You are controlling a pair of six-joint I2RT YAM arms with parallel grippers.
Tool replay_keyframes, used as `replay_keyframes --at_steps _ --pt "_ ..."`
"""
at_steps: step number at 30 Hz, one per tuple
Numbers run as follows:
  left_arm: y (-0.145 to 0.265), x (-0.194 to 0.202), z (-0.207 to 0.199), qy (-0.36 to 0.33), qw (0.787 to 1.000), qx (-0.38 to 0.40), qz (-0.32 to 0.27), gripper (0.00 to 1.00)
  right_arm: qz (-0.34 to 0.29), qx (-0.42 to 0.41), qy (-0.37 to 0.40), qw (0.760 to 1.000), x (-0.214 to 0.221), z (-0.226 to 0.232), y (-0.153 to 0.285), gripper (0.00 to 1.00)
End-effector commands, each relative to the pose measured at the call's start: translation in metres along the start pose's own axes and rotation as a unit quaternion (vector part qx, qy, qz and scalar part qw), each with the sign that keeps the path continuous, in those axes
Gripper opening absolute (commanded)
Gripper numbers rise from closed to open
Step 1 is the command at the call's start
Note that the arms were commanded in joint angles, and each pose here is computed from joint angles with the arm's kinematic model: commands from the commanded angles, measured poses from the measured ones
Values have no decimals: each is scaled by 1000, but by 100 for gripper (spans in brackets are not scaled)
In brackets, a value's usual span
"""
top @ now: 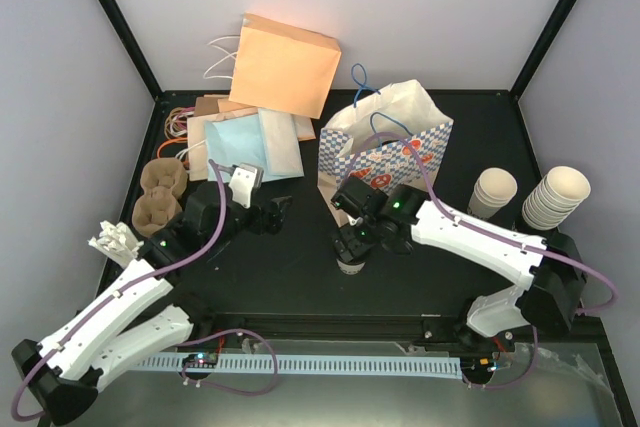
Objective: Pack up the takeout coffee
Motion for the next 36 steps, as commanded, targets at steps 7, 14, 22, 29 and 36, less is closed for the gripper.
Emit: replay_keyframes --at_steps 7,14,22,29,36 --pt "14 -12 6 2 999 -19 -48 99 11 51 23 998 -3 6 -9 91" --pt "20 -13 9 6 998 -28 -57 99 14 49 27 998 -2 12 -13 86" --pt "23 -12 10 7 998 -32 -56 99 20 59 27 998 1 10 -18 80" --pt "29 -14 11 8 997 -31 -67 99 18 64 30 997 0 9 -16 78" --pt "28 -14 9 7 998 -27 -63 99 25 69 35 997 2 10 -19 86"
Point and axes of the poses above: each gripper's point midway between its finger pads, its own y axis back along the fingers, its own z axis along the line the jaws close on, x = y × z, the point moved 5 cm from there along y, back along the fingers, and after that the axes turned 2 degrees about -y, right-handed, at the moved point
